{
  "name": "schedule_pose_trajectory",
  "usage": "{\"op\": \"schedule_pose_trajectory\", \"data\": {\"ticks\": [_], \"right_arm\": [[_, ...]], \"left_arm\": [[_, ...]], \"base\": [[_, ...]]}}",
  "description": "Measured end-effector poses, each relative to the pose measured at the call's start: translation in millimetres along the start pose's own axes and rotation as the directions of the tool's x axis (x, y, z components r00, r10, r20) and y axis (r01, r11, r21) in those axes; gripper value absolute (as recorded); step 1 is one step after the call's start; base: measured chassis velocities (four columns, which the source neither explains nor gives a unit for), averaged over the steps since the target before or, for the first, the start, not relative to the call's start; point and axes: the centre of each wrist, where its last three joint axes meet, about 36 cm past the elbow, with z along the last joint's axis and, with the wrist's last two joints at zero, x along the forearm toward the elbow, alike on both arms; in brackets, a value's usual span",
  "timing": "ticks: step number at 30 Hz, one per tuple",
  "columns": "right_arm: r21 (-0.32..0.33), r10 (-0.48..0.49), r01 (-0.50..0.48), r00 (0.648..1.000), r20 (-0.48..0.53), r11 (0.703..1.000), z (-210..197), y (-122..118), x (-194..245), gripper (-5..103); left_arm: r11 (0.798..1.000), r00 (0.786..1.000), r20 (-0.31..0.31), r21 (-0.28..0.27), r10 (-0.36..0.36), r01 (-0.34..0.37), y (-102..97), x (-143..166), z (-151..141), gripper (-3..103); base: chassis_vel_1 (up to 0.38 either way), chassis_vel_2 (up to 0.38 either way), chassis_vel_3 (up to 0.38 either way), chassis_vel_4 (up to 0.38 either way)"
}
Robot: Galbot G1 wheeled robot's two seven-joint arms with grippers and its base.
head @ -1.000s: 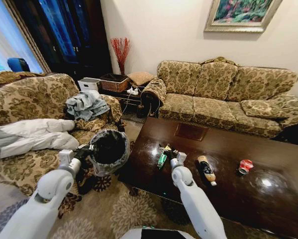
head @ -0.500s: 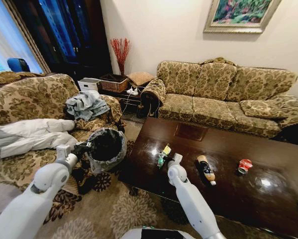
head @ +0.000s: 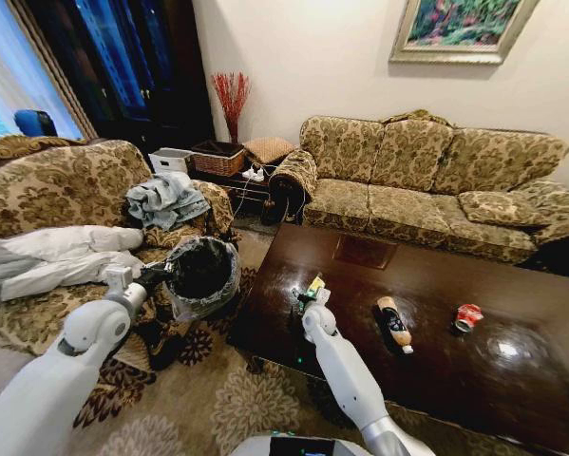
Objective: Move to the front of the table and place the trash on the table into the trash bin.
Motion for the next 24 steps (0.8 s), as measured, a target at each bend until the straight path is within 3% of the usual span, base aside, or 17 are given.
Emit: {"op": "schedule_pose_trajectory", "data": {"ticks": [10, 12, 15, 17, 18, 19, 22, 24], "right_arm": [[-0.017, 0.011, -0.011, 1.000, -0.004, 1.000, -1.8, -5.8, -3.9, 102], [-0.025, 0.003, -0.003, 1.000, -0.007, 1.000, -2.5, -3.6, -4.1, 99], [-0.032, -0.012, 0.011, 1.000, -0.015, 0.999, -0.5, -1.2, -5.1, 83], [-0.032, -0.014, 0.013, 1.000, -0.015, 0.999, 0.0, -1.0, -5.3, 83], [-0.035, -0.019, 0.018, 1.000, -0.020, 0.999, 2.7, -0.9, -5.0, 73], [-0.035, -0.019, 0.018, 1.000, -0.020, 0.999, 2.7, -0.9, -5.0, 73], [-0.045, -0.028, 0.027, 0.999, -0.031, 0.999, 6.8, 0.0, -2.3, 57], [-0.046, -0.029, 0.028, 0.999, -0.032, 0.999, 7.5, 0.2, -1.6, 57]], "left_arm": [[1.000, 1.000, -0.001, -0.005, 0.003, -0.003, 0.5, 1.2, 1.9, 4], [1.000, 1.000, 0.000, -0.005, 0.003, -0.003, 0.1, 1.2, 1.8, 4], [1.000, 1.000, 0.006, -0.003, 0.010, -0.010, -2.8, 2.3, 1.1, 4], [1.000, 1.000, 0.008, -0.003, 0.011, -0.011, -3.4, 2.5, 0.9, 4], [1.000, 1.000, 0.010, -0.002, 0.013, -0.013, -4.5, 3.0, 0.8, 4], [1.000, 1.000, 0.010, -0.002, 0.013, -0.013, -4.5, 3.0, 0.8, 4], [1.000, 1.000, 0.013, -0.003, 0.015, -0.015, -6.0, 3.7, 0.2, 4], [1.000, 1.000, 0.014, -0.003, 0.016, -0.016, -6.4, 3.9, -0.2, 4]], "base": [[0.000, 0.000, 0.000, 0.000], [0.000, 0.000, 0.000, 0.000], [0.000, 0.000, 0.000, 0.000], [0.000, 0.000, 0.000, 0.000], [0.000, 0.000, 0.000, 0.000], [0.000, 0.000, 0.000, 0.000], [0.000, 0.000, 0.000, 0.000], [0.000, 0.000, 0.000, 0.000]]}}
